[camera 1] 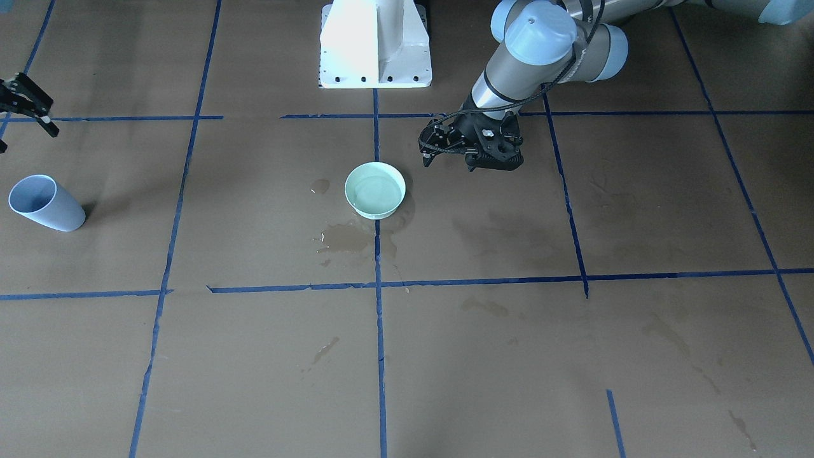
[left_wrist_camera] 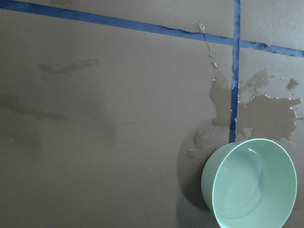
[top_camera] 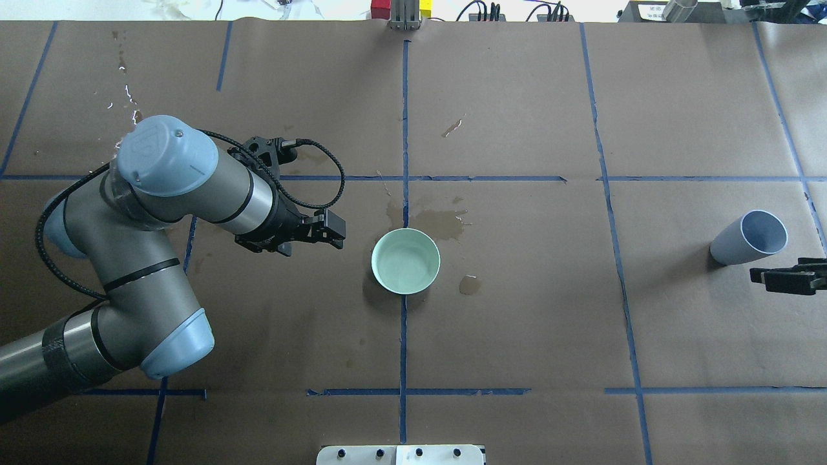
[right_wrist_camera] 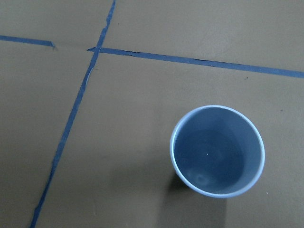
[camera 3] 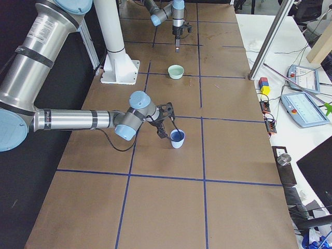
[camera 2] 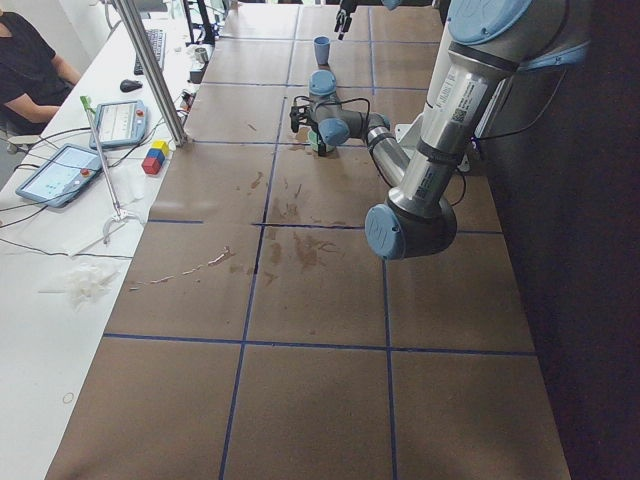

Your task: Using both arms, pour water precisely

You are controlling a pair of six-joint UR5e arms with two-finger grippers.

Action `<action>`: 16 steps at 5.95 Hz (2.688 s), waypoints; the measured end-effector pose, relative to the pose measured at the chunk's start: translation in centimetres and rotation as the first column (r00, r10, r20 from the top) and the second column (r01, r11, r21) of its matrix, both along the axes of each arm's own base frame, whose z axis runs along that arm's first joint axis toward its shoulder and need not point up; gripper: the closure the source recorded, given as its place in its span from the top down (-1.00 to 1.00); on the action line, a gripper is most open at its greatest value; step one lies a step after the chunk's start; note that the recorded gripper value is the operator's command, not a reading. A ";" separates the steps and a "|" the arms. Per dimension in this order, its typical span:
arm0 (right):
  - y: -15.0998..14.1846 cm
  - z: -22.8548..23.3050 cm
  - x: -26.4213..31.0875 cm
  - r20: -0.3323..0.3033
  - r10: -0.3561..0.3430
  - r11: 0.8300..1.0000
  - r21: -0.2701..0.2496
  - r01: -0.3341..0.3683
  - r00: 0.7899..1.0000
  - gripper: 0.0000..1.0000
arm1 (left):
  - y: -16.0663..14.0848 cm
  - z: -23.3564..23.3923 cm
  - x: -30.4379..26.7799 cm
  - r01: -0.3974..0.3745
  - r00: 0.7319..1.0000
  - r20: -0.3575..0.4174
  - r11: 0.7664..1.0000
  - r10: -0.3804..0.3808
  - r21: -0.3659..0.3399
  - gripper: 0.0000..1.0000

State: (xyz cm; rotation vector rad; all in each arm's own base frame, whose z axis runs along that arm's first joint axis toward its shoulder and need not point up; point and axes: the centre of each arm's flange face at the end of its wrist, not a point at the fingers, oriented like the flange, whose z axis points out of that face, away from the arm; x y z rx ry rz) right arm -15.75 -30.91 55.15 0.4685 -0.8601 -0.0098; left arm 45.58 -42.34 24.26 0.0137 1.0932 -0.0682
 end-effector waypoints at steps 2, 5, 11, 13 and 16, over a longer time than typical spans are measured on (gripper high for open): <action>2.5 1.9 -4.0 -0.098 0.123 0.989 0.092 -0.114 0.988 0.97 | -0.3 0.1 -0.6 0.010 1.000 0.000 1.000 -0.010 0.000 0.91; 3.7 4.1 -4.6 -0.085 0.288 0.953 0.127 -0.277 0.954 1.00 | -0.6 -0.2 -1.2 0.021 1.000 -0.006 1.000 -0.020 0.003 0.95; 4.0 7.3 -5.2 -0.024 0.445 0.869 0.255 -0.425 0.895 0.98 | -0.5 -0.5 -1.5 0.038 0.999 -0.013 0.999 -0.038 -0.022 0.98; 4.4 7.9 -7.1 -0.010 0.483 0.829 0.328 -0.453 0.876 0.95 | -0.5 -0.5 -1.5 0.039 0.999 -0.013 0.999 -0.039 -0.022 0.98; 4.6 9.8 -7.5 0.044 0.506 0.798 0.355 -0.486 0.862 0.96 | -0.5 -0.4 -1.6 0.040 0.999 -0.012 0.999 -0.041 -0.023 0.98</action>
